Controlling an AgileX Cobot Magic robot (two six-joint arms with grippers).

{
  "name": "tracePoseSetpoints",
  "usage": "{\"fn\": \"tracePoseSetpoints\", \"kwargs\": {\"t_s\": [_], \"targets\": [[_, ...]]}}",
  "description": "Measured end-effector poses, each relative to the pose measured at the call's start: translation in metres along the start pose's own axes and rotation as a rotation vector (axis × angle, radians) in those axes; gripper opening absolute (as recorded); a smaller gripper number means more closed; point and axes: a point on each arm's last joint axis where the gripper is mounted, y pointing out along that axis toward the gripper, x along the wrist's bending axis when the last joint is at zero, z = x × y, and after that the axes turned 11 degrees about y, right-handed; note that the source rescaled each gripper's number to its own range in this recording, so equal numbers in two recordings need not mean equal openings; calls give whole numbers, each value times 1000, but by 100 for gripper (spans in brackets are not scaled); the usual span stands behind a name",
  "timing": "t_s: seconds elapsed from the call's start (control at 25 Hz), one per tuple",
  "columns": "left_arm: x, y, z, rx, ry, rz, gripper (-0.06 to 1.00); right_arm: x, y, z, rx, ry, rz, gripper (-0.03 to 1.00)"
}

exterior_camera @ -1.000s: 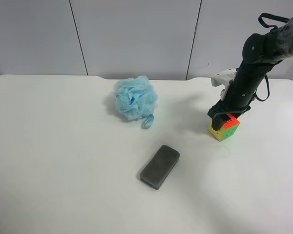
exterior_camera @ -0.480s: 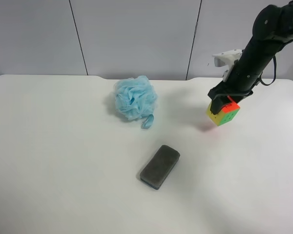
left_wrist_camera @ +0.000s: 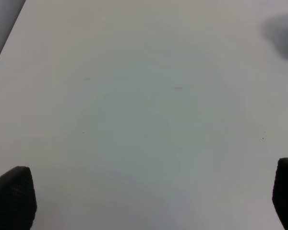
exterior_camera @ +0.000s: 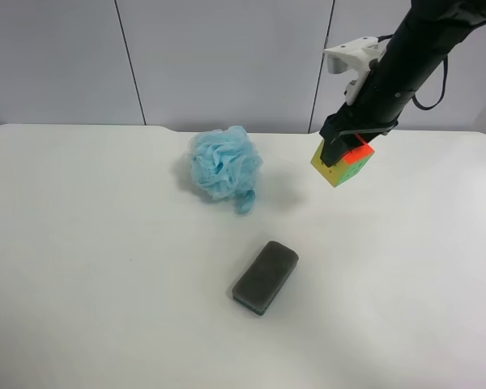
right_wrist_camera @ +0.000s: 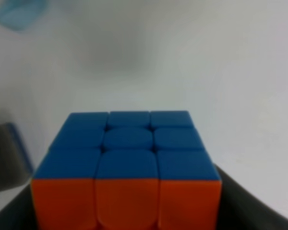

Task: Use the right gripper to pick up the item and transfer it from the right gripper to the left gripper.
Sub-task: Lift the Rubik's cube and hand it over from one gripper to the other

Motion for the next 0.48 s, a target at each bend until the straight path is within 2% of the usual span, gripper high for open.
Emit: {"fn": "tracePoseSetpoints", "kwargs": {"t_s": [0.28, 0.44, 0.48], "targets": [[0, 1, 0, 5, 3, 1, 100, 62, -8, 3, -3, -168, -55, 1], [0, 9, -7, 93, 9, 13, 100, 100, -10, 9, -2, -289, -90, 1], [1, 13, -9, 120, 13, 17, 100, 119, -9, 13, 0, -354, -108, 1]]}}
